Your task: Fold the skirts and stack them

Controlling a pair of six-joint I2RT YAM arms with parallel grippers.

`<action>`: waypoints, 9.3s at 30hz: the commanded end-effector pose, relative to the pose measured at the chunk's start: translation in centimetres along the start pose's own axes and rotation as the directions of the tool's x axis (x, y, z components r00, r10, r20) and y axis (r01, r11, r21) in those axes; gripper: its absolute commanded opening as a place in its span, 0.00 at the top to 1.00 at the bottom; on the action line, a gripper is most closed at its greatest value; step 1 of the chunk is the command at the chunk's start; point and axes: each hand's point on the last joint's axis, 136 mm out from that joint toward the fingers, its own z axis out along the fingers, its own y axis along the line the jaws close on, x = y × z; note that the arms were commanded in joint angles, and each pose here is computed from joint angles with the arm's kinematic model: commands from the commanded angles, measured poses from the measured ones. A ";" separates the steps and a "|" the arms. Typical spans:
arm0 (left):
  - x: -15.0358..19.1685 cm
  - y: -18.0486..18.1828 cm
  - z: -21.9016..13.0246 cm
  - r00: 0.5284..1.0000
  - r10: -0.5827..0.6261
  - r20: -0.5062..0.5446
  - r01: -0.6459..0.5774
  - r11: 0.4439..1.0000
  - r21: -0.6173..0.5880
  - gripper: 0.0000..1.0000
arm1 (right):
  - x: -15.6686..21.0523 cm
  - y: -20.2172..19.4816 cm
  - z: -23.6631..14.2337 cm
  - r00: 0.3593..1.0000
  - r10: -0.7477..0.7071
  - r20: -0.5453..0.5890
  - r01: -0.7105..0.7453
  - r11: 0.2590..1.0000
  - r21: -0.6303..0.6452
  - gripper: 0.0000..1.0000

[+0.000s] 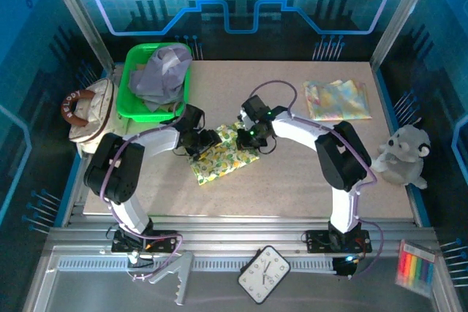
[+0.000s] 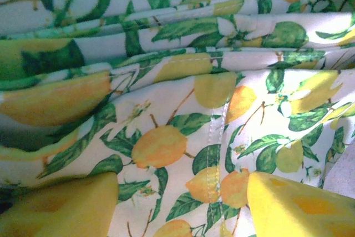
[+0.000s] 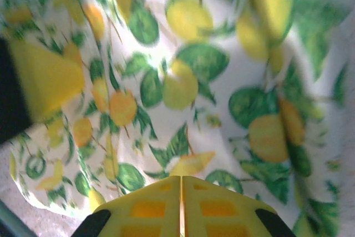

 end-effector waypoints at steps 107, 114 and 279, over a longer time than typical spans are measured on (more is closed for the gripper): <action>-3.3 -6.0 -5.2 0.995 -0.100 -0.027 0.102 0.906 0.412 0.01 | -10.1 -19.6 -17.5 0.964 -0.238 -0.118 0.251 0.673 0.696 1.00; -3.4 -5.9 -4.9 0.993 -0.115 -0.032 0.118 0.908 0.401 0.01 | -13.5 -23.3 -21.5 0.963 -0.231 -0.135 0.247 0.575 0.780 1.00; -3.6 -4.3 -5.4 0.998 -0.064 -0.023 0.067 0.962 0.266 0.01 | -12.8 -34.0 -20.2 0.800 0.386 0.460 -0.548 0.783 0.295 0.77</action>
